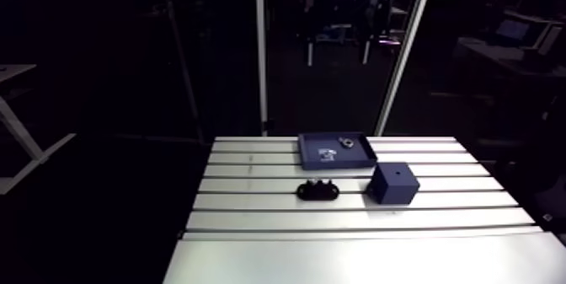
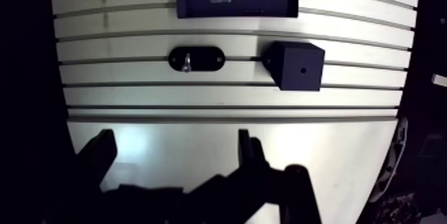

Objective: Pick up the M10 bolt and insert it into the hole until fully seated.

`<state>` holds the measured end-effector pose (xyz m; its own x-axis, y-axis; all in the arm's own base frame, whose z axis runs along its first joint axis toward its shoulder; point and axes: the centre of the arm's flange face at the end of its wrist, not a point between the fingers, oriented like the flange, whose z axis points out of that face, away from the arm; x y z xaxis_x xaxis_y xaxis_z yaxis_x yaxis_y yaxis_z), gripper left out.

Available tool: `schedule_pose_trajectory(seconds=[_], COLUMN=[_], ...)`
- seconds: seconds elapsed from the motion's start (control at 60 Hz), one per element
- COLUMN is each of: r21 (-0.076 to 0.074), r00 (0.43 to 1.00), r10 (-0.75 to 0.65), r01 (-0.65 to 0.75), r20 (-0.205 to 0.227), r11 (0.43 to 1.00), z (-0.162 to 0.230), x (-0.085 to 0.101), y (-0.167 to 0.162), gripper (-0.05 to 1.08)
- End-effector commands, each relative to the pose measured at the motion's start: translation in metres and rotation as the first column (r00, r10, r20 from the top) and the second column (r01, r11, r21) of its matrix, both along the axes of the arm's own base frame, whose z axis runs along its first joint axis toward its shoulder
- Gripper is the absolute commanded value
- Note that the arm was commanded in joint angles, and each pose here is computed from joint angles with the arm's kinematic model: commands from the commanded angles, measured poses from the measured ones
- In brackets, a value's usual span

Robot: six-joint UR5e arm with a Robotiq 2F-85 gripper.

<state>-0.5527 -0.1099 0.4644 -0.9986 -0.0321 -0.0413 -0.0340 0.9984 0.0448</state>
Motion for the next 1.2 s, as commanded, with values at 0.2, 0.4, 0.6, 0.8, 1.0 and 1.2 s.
schedule_pose_trajectory(seconds=[0.2, 0.4, 0.6, 0.8, 1.0, 1.2], r21=[0.001, 0.000, 0.000, -0.002, -0.022, -0.054], r00=[0.995, 0.992, 0.985, 0.983, 0.985, 0.984], r10=[-0.007, -0.005, -0.015, -0.016, -0.016, -0.022], r01=[0.007, 0.005, 0.015, 0.016, 0.013, 0.013], r20=[-0.102, -0.129, -0.170, -0.182, -0.173, -0.176], r11=[1.000, 1.000, 1.000, 1.000, 1.000, 0.998], z=[-0.039, -0.070, -0.103, -0.130, -0.151, -0.165], x=[-0.002, 0.003, 0.009, 0.016, 0.020, 0.023], y=[0.001, -0.001, 0.004, 0.005, 0.002, -0.001], gripper=[0.01, 0.01, 0.01, 0.01, 0.01, 0.01])
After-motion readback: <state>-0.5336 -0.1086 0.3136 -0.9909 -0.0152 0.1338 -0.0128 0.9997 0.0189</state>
